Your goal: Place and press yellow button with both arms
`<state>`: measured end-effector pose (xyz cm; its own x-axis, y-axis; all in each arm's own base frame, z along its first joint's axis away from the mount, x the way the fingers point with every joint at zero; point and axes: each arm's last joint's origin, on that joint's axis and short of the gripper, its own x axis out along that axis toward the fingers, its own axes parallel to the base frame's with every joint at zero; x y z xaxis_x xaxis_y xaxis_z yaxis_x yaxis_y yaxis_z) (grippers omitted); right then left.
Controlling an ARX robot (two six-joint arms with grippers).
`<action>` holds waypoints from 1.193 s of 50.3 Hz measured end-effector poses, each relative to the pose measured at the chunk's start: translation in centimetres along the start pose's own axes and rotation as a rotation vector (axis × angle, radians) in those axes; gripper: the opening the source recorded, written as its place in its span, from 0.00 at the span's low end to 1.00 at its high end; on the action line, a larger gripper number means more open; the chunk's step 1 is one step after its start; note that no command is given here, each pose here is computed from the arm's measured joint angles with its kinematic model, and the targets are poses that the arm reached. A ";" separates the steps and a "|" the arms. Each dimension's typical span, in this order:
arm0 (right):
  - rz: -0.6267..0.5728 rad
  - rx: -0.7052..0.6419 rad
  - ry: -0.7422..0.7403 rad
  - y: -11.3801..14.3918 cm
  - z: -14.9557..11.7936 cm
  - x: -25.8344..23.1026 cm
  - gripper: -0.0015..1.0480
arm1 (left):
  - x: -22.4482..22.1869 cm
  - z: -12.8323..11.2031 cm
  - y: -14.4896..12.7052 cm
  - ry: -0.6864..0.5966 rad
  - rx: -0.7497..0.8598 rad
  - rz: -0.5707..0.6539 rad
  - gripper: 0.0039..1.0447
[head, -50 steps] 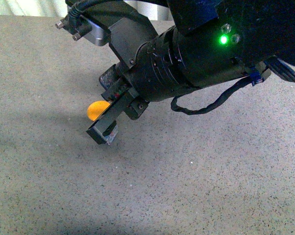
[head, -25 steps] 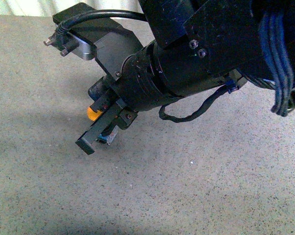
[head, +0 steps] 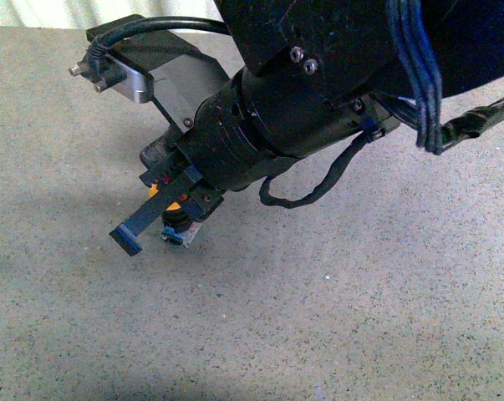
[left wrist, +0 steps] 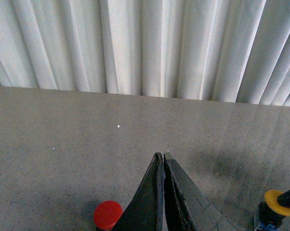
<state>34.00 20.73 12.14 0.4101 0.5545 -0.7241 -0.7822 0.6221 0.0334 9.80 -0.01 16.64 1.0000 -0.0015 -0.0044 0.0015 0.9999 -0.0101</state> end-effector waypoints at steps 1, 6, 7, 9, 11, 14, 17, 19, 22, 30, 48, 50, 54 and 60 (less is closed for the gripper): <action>0.003 0.008 -0.009 -0.1 0.0 -0.1 0.01 | 0.0 0.0 0.0 0.000 0.000 0.000 0.01; 0.004 0.065 -0.064 -0.6 0.5 -0.9 0.01 | 0.0 0.0 0.0 0.000 0.000 0.000 0.01; -0.003 0.077 -0.073 -0.8 0.6 -1.2 0.01 | 0.0 0.0 0.0 0.000 0.000 0.000 0.01; -0.014 0.102 -0.102 -1.2 1.0 -1.9 0.01 | 0.0 0.0 0.0 0.000 0.000 0.001 0.01; -0.027 0.126 -0.140 -1.6 1.4 -2.9 0.01 | 0.0 0.0 0.0 0.000 0.000 0.000 0.01; -0.046 0.135 -0.178 -2.0 1.9 -4.1 0.01 | 0.0 0.0 0.0 0.000 0.000 0.000 0.01; -0.069 0.150 -0.228 -2.4 2.3 -5.7 0.01 | 0.0 0.0 0.0 0.000 0.000 0.000 0.01; -0.086 0.161 -0.258 -2.7 2.4 -6.8 0.01 | 0.0 0.0 0.0 0.000 0.000 0.000 0.01; -0.124 0.182 -0.295 -3.1 2.2 -8.3 0.01 | 0.0 0.0 0.0 0.000 0.000 0.000 0.01; -0.252 0.239 -0.362 -3.9 0.3 -12.0 0.12 | 0.0 0.0 0.0 0.000 0.000 0.000 0.01; -0.854 0.325 -0.752 -1.4 -9.2 -19.1 0.01 | 0.0 0.0 0.0 0.000 0.000 0.000 0.01; -0.856 0.328 -0.745 -1.2 -10.0 -19.2 0.01 | 0.0 0.0 0.0 0.000 0.000 0.000 0.01; -0.857 0.327 -0.751 -0.7 -11.1 -19.8 0.01 | 0.0 0.0 0.0 0.000 0.000 0.000 0.01; -0.859 0.326 -0.757 0.1 -12.8 -20.8 0.01 | 0.0 0.0 0.0 0.000 0.000 0.000 0.01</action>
<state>19.35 2.22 18.36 1.0000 0.0050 -0.0074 -0.0050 0.9999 -0.0111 9.80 -0.01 16.64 1.0000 -0.0015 -0.0044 0.0015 0.9999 -0.0101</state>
